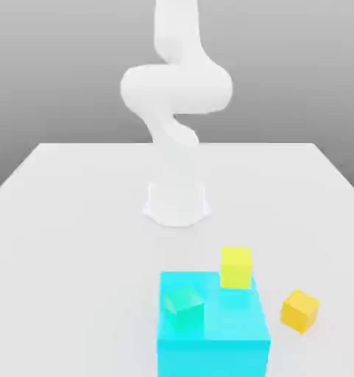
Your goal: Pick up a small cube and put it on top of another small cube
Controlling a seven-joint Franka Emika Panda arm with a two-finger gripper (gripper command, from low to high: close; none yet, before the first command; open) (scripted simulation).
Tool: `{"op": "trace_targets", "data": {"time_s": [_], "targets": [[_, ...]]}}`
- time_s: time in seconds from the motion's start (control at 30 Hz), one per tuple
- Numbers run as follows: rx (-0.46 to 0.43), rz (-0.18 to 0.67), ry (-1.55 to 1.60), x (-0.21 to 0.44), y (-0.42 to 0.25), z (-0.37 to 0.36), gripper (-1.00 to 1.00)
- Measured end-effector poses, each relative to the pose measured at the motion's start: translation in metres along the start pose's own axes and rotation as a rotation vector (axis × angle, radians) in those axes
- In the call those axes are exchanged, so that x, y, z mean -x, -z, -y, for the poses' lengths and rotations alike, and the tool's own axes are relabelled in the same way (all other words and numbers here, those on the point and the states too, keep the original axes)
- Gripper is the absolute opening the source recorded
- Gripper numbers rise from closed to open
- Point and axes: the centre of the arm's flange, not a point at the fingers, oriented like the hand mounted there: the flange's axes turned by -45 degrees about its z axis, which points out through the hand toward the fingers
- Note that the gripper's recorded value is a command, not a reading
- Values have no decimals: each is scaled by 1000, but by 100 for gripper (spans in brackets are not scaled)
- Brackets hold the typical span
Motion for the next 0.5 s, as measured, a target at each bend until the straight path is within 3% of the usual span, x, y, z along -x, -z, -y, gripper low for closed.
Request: {"op": "trace_targets", "data": {"time_s": [0.5], "targets": [[-37,339,191,39,-232,150,0]]}}
